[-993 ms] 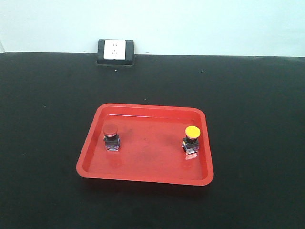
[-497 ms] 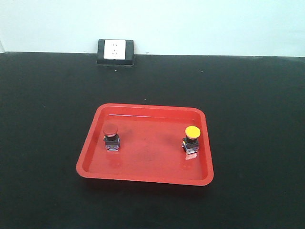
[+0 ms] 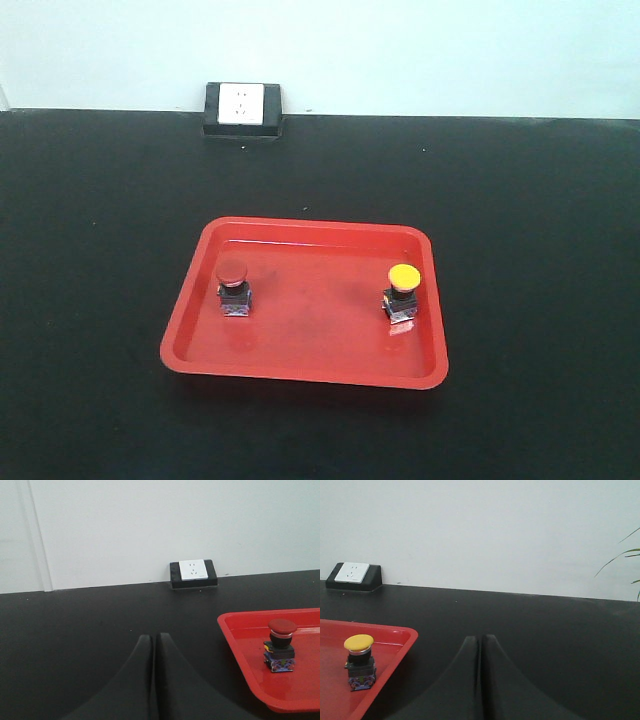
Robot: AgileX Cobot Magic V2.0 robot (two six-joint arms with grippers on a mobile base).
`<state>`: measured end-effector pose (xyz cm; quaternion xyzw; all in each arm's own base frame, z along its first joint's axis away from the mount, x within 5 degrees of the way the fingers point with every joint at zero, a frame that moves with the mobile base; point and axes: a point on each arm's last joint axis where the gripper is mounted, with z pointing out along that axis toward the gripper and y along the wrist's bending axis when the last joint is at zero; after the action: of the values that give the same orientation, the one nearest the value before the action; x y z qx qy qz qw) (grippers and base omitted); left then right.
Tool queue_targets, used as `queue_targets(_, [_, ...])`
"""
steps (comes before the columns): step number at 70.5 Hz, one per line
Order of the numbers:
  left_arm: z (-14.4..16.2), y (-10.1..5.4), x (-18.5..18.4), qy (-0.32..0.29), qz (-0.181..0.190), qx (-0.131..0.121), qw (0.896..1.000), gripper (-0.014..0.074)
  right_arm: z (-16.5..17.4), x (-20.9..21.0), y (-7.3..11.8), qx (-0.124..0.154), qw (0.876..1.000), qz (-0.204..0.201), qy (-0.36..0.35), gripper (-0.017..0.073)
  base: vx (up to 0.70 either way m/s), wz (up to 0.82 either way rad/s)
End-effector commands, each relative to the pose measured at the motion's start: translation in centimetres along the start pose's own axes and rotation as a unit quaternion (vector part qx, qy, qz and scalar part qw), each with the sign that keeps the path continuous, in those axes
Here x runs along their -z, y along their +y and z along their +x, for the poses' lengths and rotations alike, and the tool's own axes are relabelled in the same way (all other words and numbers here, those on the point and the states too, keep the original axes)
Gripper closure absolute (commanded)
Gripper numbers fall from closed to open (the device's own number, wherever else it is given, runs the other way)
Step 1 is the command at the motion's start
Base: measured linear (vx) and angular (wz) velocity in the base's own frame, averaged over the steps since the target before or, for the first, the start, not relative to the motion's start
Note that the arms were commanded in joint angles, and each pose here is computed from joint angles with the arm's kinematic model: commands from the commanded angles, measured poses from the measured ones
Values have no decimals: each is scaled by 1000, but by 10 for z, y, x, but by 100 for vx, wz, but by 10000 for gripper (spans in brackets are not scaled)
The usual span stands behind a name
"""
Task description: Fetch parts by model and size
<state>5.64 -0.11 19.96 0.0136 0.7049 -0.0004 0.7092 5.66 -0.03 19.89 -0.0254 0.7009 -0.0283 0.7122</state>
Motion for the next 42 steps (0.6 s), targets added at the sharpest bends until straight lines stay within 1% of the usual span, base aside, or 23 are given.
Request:
queue_targets(1, [-11,0,2,-47,-2,4,999,601,-6,1,0,8,999,3,-41,569,0,0])
queue_targets(42, [-11,0,2,-47,-2,4,999,601,-6,1,0,8,999,3,-41,569,0,0])
